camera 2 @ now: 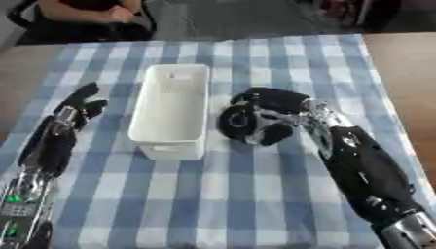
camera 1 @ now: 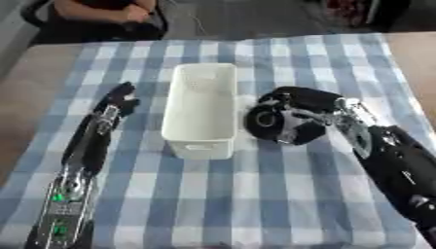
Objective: Pick up objects on the table and place them in the box.
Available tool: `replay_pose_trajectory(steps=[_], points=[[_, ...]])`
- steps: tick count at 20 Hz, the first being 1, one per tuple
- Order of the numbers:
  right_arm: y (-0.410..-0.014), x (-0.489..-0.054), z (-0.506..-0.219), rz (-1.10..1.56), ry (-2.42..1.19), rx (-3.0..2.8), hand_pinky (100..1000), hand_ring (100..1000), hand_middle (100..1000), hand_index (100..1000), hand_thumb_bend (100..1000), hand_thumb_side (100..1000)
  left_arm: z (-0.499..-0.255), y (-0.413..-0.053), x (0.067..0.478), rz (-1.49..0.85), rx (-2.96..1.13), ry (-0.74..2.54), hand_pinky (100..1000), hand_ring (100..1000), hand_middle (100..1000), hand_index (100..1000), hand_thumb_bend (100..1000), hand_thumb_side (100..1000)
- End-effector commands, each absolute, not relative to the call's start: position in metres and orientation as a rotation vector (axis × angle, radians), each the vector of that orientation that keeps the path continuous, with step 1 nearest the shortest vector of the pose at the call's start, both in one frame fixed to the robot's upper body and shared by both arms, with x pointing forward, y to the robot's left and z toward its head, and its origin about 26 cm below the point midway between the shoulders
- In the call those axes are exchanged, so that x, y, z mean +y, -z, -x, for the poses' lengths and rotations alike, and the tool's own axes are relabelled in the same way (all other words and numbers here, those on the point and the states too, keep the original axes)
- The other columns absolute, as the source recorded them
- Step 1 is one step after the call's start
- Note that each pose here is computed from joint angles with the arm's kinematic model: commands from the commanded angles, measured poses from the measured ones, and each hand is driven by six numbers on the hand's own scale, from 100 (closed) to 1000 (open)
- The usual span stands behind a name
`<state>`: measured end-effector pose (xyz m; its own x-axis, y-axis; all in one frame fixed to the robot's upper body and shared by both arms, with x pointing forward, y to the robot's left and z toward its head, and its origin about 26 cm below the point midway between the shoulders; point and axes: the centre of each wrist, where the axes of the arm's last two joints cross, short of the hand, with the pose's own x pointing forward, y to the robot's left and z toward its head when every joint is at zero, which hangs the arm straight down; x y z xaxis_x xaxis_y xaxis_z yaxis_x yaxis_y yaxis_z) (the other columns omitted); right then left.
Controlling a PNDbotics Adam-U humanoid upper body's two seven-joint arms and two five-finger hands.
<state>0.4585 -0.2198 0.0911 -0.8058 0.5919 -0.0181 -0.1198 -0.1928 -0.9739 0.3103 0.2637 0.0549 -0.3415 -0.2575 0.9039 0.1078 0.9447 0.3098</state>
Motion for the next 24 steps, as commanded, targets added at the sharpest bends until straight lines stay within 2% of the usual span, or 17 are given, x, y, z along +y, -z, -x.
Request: replay_pose_trajectory(steps=[1, 24], points=[[-0.109, -0.223, -0.464, 0.597, -2.037, -1.634, 1000, 940, 922, 727, 308, 777, -0.313, -0.062, 0.262, -0.105, -1.908, 0.386, 906, 834, 1000, 909, 100, 1000], [-0.088, -0.228, -0.464, 0.582, -2.031, -1.560, 1000, 936, 917, 708, 299, 757, -0.316, -0.067, 0.257, -0.088, -1.929, 0.391, 907, 838, 1000, 907, 100, 1000]])
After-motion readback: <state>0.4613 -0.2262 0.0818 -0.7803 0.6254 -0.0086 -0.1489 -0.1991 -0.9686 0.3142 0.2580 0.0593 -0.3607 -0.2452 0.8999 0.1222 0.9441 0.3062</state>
